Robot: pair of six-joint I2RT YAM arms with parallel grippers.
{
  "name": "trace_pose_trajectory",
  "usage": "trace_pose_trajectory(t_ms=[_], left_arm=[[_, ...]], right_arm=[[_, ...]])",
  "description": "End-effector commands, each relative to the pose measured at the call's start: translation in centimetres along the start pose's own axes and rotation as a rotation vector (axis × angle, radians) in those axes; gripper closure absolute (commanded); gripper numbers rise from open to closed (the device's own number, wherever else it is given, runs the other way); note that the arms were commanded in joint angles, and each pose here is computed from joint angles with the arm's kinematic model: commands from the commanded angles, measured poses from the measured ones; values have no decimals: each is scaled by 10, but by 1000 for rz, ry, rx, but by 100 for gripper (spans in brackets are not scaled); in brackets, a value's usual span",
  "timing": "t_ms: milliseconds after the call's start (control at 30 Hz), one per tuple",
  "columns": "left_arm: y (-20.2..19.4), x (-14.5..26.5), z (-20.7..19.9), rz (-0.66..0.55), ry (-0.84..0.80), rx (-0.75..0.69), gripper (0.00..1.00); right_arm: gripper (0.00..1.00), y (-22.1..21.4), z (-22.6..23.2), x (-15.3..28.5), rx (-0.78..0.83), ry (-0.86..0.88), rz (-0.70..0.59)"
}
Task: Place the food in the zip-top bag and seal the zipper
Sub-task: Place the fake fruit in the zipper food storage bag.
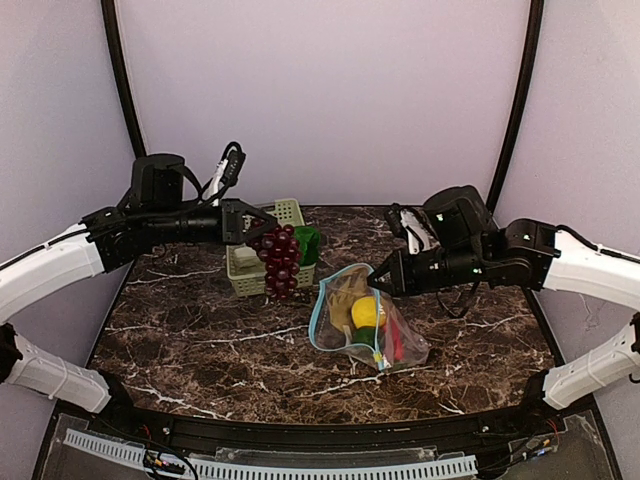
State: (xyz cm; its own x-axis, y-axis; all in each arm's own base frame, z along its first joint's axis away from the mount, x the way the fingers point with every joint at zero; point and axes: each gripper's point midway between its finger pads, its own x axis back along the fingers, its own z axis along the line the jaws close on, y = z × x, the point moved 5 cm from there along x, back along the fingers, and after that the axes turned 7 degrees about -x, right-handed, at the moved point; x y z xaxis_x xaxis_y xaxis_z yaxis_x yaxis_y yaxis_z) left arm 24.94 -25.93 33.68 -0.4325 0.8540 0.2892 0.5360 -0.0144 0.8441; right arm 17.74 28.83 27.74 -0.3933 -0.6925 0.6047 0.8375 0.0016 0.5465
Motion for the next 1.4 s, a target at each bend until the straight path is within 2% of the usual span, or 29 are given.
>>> trace_pose_trajectory(t_ms=[0,200,533,667,900,1367], left_arm=[[10,17,-46,-38,-101,-66,99],[10,20,-90,-49,-179,-108,99],[-3,-3,-160,-55,-326,-215,99],[-13,-24,-170,-67,-324,-276,99],[-20,-51,-159,-76,-230,-334,99],[23,-34,-178,-220,-247,-348,99]], right_arm=[[100,17,11,16,1,46,-79],[100,16,12,20,2,59,-82],[100,12,11,26,-17,91,-88],[100,11,11,29,-24,108,-92],[100,7,10,46,-42,140,-112],[100,4,5,45,-53,122,-107]])
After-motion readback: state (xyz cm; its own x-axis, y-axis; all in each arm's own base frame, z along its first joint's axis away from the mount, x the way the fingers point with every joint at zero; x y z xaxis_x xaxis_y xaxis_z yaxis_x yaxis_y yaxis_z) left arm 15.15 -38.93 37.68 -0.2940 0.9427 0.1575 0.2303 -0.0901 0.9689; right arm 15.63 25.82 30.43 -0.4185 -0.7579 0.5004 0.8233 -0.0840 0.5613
